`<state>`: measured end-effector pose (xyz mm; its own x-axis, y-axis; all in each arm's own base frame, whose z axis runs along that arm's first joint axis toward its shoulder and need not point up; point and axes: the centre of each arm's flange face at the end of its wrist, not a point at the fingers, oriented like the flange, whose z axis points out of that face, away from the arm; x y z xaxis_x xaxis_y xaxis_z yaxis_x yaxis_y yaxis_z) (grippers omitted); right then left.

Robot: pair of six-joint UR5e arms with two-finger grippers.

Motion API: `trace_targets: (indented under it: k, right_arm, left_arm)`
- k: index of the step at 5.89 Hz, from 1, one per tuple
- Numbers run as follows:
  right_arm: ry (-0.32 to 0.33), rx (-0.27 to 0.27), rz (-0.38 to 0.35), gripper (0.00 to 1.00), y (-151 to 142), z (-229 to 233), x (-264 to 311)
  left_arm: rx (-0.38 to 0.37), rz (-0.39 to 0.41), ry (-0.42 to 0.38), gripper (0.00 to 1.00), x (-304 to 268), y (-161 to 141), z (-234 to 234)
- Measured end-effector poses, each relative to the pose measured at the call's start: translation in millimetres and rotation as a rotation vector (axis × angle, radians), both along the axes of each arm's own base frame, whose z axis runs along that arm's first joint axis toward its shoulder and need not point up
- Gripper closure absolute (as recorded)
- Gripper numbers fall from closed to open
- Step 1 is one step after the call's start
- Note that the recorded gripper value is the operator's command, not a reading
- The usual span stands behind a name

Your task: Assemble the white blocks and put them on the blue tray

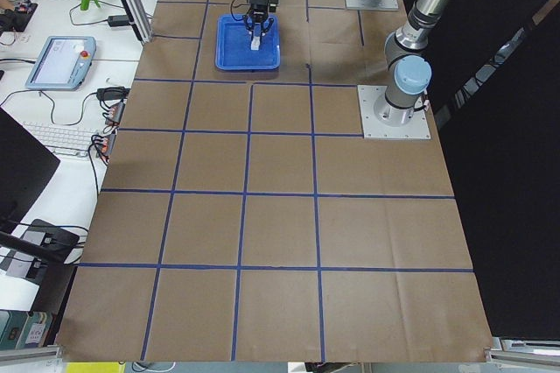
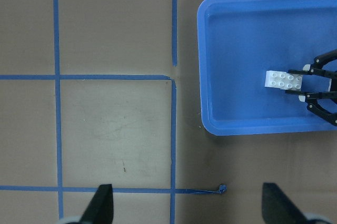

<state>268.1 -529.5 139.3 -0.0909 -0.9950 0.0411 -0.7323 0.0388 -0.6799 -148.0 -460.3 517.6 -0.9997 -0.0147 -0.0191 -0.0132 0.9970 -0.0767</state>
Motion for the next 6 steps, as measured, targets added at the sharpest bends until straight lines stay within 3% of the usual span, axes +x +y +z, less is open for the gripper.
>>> trace_targets:
  k: [4,6]
  right_arm:
    - [-0.002,-0.004,0.000,0.74,-0.5,-0.2,0.1]
    - [-0.003,-0.010,-0.001,0.64,-0.8,0.4,0.2]
  left_arm:
    - [-0.001,-0.002,0.001,0.01,-0.8,0.2,0.6]
    - [0.000,-0.002,0.001,0.01,-0.8,0.2,0.1]
